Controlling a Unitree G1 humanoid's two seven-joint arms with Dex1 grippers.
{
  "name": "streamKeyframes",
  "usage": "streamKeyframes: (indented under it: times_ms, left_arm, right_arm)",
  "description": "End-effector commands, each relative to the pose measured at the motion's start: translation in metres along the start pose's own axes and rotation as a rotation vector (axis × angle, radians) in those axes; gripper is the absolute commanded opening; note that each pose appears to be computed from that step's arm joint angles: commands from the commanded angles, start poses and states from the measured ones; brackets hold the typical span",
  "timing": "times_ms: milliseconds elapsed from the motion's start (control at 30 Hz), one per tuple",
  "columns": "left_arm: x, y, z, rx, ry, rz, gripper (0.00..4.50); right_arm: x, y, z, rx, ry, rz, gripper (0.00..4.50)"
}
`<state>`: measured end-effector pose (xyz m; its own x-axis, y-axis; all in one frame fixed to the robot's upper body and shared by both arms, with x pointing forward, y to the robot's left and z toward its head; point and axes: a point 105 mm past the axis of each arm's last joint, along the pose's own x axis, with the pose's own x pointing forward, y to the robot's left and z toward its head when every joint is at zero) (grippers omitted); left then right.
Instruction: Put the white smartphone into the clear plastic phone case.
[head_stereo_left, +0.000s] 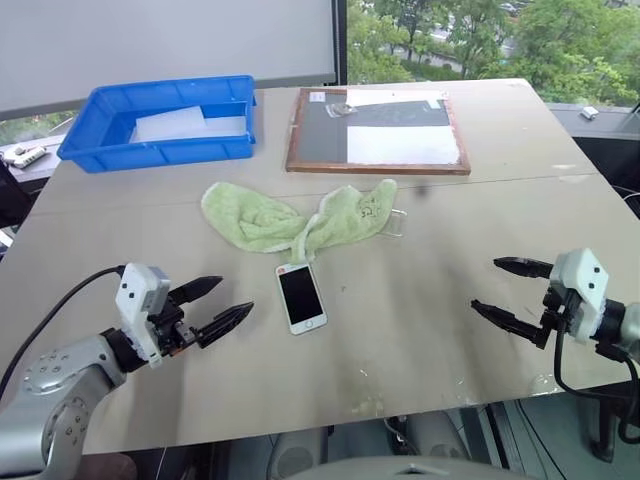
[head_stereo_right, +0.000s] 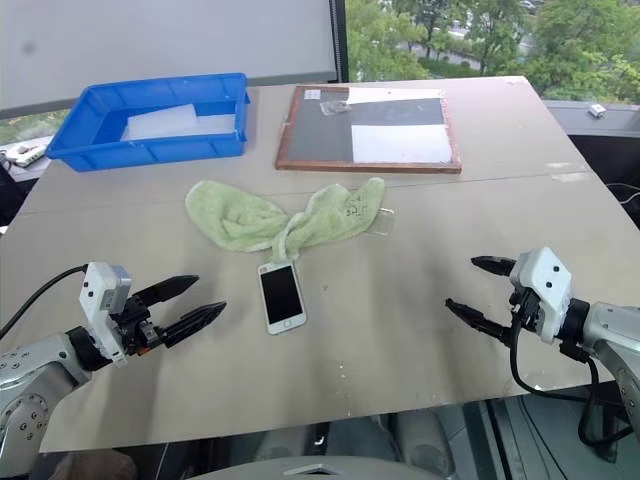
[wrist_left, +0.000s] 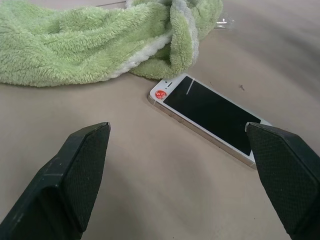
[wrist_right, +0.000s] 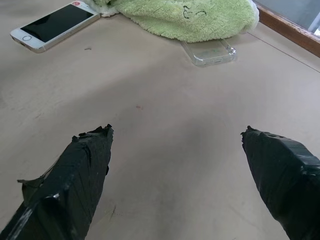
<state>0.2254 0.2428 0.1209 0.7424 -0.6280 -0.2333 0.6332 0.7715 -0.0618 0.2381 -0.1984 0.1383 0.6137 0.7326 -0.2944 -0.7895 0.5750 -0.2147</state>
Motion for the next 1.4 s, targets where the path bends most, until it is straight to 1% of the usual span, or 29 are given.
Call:
streamKeyframes:
  times_ms: [33, 67, 133, 300, 367, 467, 533, 633, 667, 700, 767, 800, 867, 900, 967, 1067, 1133, 1233, 1300, 1333, 1367, 1400]
  left_arm:
    - [0.018, 0.0, 0.027, 0.137, -0.034, -0.038, 4.49]
    - [0.037, -0.004, 0.042, 0.186, -0.051, -0.078, 4.49]
    - [0.065, -0.007, 0.061, 0.263, -0.026, -0.095, 4.49]
    - [0.098, -0.01, 0.079, 0.288, -0.014, -0.109, 4.49]
    - [0.115, -0.01, 0.072, 0.316, 0.055, -0.115, 4.49]
    - [0.132, -0.01, 0.05, 0.381, 0.182, -0.134, 4.49]
    - [0.143, -0.005, 0.046, 0.381, 0.192, -0.1, 4.49]
    - [0.146, -0.002, 0.045, 0.36, 0.183, -0.094, 3.64]
    - [0.143, 0.005, 0.042, 0.365, 0.192, -0.067, 3.27]
    - [0.14, 0.01, 0.04, 0.37, 0.198, -0.044, 2.72]
    - [0.128, 0.033, 0.037, 0.381, 0.211, 0.057, 1.69]
    - [0.123, 0.044, 0.039, 0.391, 0.206, 0.105, 1.27]
    - [0.112, 0.061, 0.045, 0.424, 0.184, 0.193, 0.29]
    - [0.098, 0.075, 0.053, 0.413, 0.15, 0.256, 0.11]
    - [0.072, 0.092, 0.065, 0.401, 0.105, 0.321, 0.11]
    - [0.035, 0.113, 0.068, 0.343, 0.108, 0.391, 0.11]
    - [0.017, 0.126, 0.063, 0.321, 0.134, 0.435, 0.11]
    - [-0.012, 0.151, 0.041, 0.309, 0.239, 0.529, 0.11]
    - [-0.021, 0.158, 0.032, 0.295, 0.267, 0.547, 0.11]
    - [-0.021, 0.157, 0.033, 0.284, 0.25, 0.532, 0.11]
    - [-0.019, 0.151, 0.04, 0.22, 0.179, 0.492, 0.11]
    - [-0.017, 0.145, 0.048, 0.175, 0.119, 0.447, 0.71]
  right_arm:
    - [-0.003, 0.002, 0.023, -0.097, -0.078, -0.021, 4.5]
    - [-0.003, 0.01, 0.036, -0.119, -0.132, -0.016, 4.5]
    - [-0.004, 0.025, 0.054, -0.146, -0.21, 0.002, 4.5]
    - [-0.007, 0.044, 0.067, -0.155, -0.246, 0.038, 4.5]
    - [-0.006, 0.046, 0.07, -0.167, -0.243, 0.034, 4.5]
    - [-0.004, 0.048, 0.074, -0.164, -0.25, 0.025, 4.5]
    - [-0.003, 0.05, 0.075, -0.166, -0.247, 0.024, 4.5]
    - [-0.001, 0.052, 0.073, -0.171, -0.234, 0.026, 4.5]
    - [0.0, 0.053, 0.072, -0.168, -0.232, 0.027, 4.5]
    - [0.0, 0.053, 0.072, -0.166, -0.232, 0.028, 4.5]
    - [0.003, 0.052, 0.07, -0.158, -0.231, 0.034, 4.5]
    - [0.005, 0.052, 0.069, -0.156, -0.232, 0.039, 4.5]
    - [0.007, 0.054, 0.069, -0.155, -0.236, 0.046, 4.5]
    - [0.009, 0.054, 0.07, -0.152, -0.241, 0.052, 4.5]
    - [0.012, 0.054, 0.069, -0.147, -0.247, 0.062, 4.5]
    - [0.015, 0.055, 0.067, -0.138, -0.252, 0.09, 4.5]
    - [0.018, 0.056, 0.067, -0.134, -0.257, 0.103, 4.5]
    - [0.022, 0.056, 0.064, -0.119, -0.247, 0.123, 4.5]
    - [0.025, 0.055, 0.061, -0.092, -0.233, 0.134, 4.5]
    - [0.026, 0.054, 0.06, -0.085, -0.23, 0.135, 4.5]
    - [0.027, 0.054, 0.059, -0.077, -0.219, 0.127, 4.5]
    - [0.028, 0.054, 0.059, -0.068, -0.213, 0.123, 4.5]
